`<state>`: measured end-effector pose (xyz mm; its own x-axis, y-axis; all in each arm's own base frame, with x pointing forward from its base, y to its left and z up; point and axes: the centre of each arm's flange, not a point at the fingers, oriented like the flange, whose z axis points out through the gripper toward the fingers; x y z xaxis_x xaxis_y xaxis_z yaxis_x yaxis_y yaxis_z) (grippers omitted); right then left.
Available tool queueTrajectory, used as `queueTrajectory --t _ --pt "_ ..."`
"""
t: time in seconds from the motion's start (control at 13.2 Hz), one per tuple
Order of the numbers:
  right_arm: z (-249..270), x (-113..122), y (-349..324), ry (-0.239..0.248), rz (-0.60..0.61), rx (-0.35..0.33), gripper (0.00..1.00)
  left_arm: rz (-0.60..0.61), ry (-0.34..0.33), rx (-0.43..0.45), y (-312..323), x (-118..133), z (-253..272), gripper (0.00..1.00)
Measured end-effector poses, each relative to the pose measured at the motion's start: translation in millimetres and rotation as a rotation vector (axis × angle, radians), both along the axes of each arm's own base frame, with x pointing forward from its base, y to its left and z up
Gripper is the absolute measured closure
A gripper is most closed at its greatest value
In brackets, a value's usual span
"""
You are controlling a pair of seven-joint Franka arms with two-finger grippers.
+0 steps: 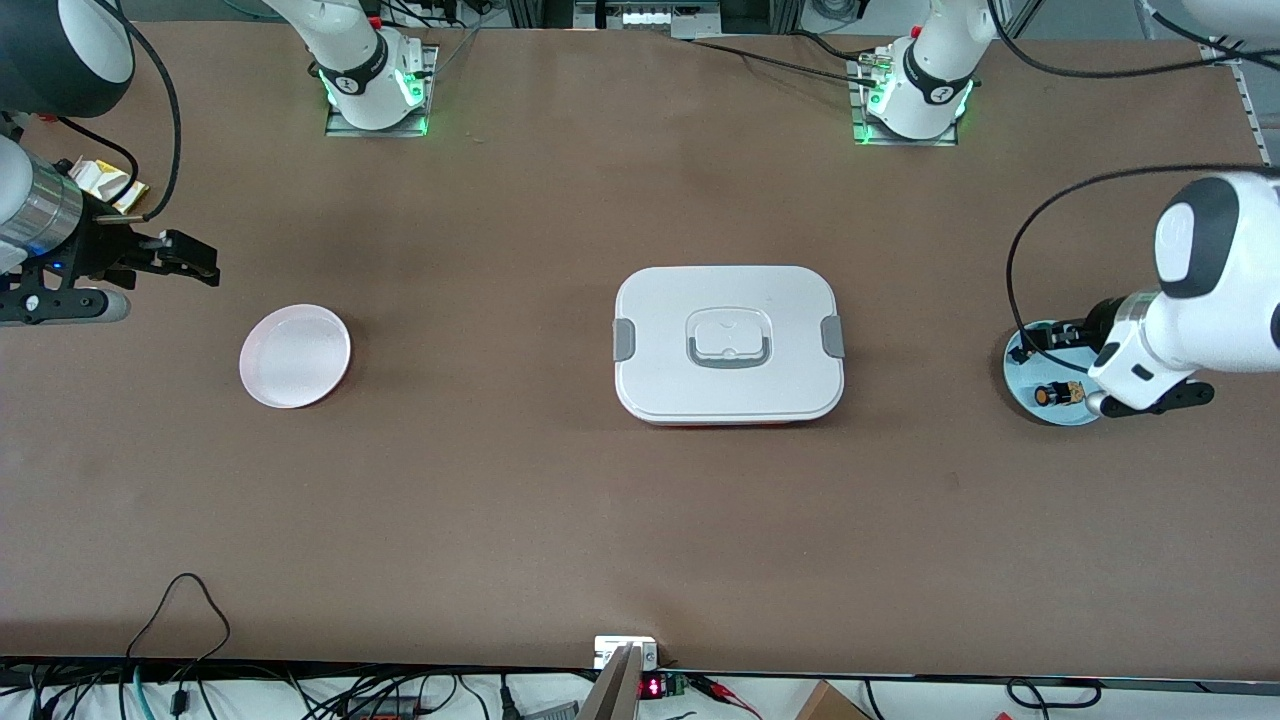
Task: Transfer orange switch to right arm and place
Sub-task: 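Lower the left gripper onto the orange switch in the blue dish and grasp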
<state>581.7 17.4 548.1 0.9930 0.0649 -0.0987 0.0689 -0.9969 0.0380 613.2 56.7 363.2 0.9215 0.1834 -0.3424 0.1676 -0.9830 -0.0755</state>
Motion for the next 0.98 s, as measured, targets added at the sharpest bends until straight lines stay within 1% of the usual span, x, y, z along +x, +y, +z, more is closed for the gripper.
queueTrajectory --t 0.08,0.23,0.45,0.53,0.68,0.98 --pt "0.1 -0.7 5.3 0.003 0.009 0.000 0.00 0.006 0.012 -0.008 12.5 1.6 -17.1 0.00" --pt "1.4 -2.6 20.6 0.005 0.039 -0.009 0.00 0.005 0.009 -0.020 29.1 5.4 -39.8 0.00" --pt "3.3 -5.3 28.1 0.013 0.056 -0.023 0.00 -0.047 -0.051 -0.046 55.5 14.3 -66.4 0.00" --pt "3.2 -5.6 27.6 0.016 0.054 -0.023 0.00 -0.050 -0.059 -0.054 68.3 14.0 -77.1 0.00" --pt "2.6 -6.7 27.2 0.026 0.054 -0.024 0.00 -0.046 -0.053 -0.066 86.6 11.5 -99.1 0.00" --pt "2.1 -7.6 27.2 0.033 0.053 -0.025 0.00 -0.036 -0.064 -0.067 95.7 12.3 -123.3 0.00"
